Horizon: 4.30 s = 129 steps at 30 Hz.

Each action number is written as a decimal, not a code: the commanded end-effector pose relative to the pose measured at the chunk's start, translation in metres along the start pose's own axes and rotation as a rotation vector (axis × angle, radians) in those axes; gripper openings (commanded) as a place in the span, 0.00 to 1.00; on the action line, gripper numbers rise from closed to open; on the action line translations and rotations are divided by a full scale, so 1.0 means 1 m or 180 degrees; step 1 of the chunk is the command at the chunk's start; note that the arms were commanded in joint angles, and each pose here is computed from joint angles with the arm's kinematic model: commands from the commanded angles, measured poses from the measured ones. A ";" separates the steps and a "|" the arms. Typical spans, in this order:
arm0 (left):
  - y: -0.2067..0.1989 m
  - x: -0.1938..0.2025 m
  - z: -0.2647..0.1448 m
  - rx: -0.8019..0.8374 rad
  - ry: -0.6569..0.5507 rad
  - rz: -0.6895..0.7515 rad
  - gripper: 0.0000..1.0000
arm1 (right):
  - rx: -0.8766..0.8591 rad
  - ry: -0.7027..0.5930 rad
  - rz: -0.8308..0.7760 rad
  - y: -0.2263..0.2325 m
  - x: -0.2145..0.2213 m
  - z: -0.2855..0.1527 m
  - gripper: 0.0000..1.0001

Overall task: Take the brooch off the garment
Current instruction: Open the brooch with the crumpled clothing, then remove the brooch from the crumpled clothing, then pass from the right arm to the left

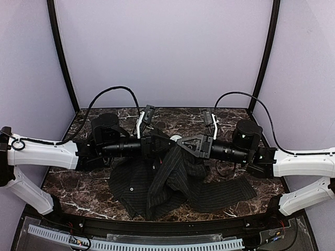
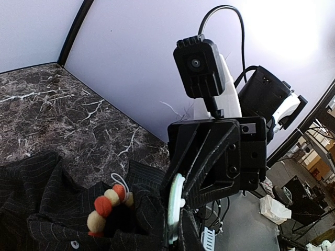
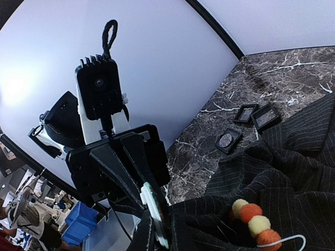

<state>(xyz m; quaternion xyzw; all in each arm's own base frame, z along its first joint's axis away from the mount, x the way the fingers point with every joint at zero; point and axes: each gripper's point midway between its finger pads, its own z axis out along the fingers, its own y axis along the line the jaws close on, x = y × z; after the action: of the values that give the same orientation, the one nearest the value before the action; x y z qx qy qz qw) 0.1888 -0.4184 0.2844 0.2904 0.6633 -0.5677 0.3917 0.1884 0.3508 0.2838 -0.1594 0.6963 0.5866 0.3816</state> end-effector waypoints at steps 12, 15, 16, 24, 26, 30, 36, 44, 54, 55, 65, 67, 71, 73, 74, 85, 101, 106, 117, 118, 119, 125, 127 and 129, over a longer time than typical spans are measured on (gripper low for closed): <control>-0.014 0.002 -0.016 0.0054 -0.0012 0.0146 0.01 | 0.0080 0.0111 -0.0136 -0.005 -0.002 -0.003 0.36; -0.011 0.004 -0.019 0.0017 -0.0027 0.0113 0.01 | -0.0085 0.0031 -0.0177 0.005 -0.009 -0.013 0.48; -0.010 0.006 -0.019 0.0008 -0.0019 0.0099 0.01 | -0.0131 0.0014 -0.0184 0.008 -0.011 -0.015 0.51; -0.013 0.003 -0.018 0.0048 -0.0042 0.0103 0.01 | -0.0127 0.0178 -0.0098 -0.001 0.001 -0.007 0.47; -0.013 0.003 -0.017 0.0055 -0.0041 0.0102 0.01 | -0.0162 0.0243 -0.0099 -0.001 0.005 -0.004 0.44; -0.013 0.004 -0.017 0.0068 -0.0033 0.0091 0.01 | -0.0246 0.0324 -0.0111 0.002 0.008 0.001 0.36; -0.012 0.006 -0.017 0.0056 -0.0021 0.0077 0.01 | -0.0325 0.0341 -0.0107 0.006 0.008 0.005 0.20; -0.011 0.007 -0.016 0.0053 -0.0010 0.0076 0.01 | -0.0369 0.0318 -0.0072 0.007 0.006 0.007 0.11; 0.003 0.022 -0.020 -0.0120 0.0083 -0.0005 0.60 | -0.0307 0.0248 -0.0052 0.004 0.005 0.002 0.00; 0.006 0.026 -0.020 -0.0144 0.0117 -0.0020 0.67 | -0.0304 0.0241 -0.0055 0.004 0.004 0.002 0.00; 0.018 0.054 -0.010 -0.0203 0.0419 -0.0121 0.32 | -0.0240 0.0236 -0.0051 0.001 0.004 0.002 0.00; 0.017 0.052 -0.011 -0.0217 0.0387 -0.0100 0.16 | -0.0207 0.0231 -0.0046 -0.001 0.004 0.001 0.00; 0.024 0.043 -0.017 -0.0384 0.0225 -0.0086 0.01 | -0.0129 0.0247 -0.0050 -0.006 0.007 -0.002 0.00; 0.028 0.039 -0.023 -0.0487 0.0135 -0.0096 0.01 | -0.0080 0.0274 -0.0049 -0.009 0.010 -0.003 0.00; 0.030 0.038 -0.027 -0.0519 0.0096 -0.0101 0.01 | -0.0058 0.0284 -0.0047 -0.011 0.011 -0.004 0.00; 0.050 0.043 -0.057 -0.0956 -0.0026 -0.0265 0.02 | 0.0141 0.0344 -0.0070 -0.019 0.017 -0.015 0.00; 0.053 0.024 -0.094 -0.1511 0.0053 -0.0157 0.89 | -0.0541 0.0309 -0.0185 0.023 0.007 -0.008 0.00; 0.006 0.011 -0.064 -0.0646 0.0082 -0.0117 0.86 | -0.0823 0.0401 -0.0189 0.037 0.011 -0.002 0.00; -0.026 0.014 -0.037 -0.0005 0.0149 -0.0113 0.60 | -0.0956 0.0490 -0.0178 0.047 0.017 0.006 0.00; -0.025 0.015 -0.037 -0.0004 0.0146 -0.0121 0.57 | -0.0959 0.0494 -0.0180 0.047 0.017 0.006 0.00; -0.026 0.014 -0.037 0.0009 0.0127 -0.0128 0.52 | -0.0961 0.0501 -0.0178 0.047 0.017 0.006 0.00; -0.024 0.014 -0.037 0.0023 0.0057 -0.0169 0.35 | -0.0992 0.0557 -0.0174 0.048 0.021 0.009 0.00; -0.023 0.015 -0.037 0.0017 0.0053 -0.0189 0.27 | -0.0990 0.0566 -0.0170 0.047 0.022 0.009 0.00; -0.023 0.016 -0.037 0.0022 0.0043 -0.0201 0.17 | -0.0984 0.0569 -0.0173 0.047 0.023 0.009 0.00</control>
<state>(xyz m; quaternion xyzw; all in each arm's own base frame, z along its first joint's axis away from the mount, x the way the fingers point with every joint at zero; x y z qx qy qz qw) 0.1573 -0.3871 0.2874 0.2754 0.6788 -0.5711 0.3705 0.1507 0.3729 0.2871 -0.2747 0.6431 0.6487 0.3002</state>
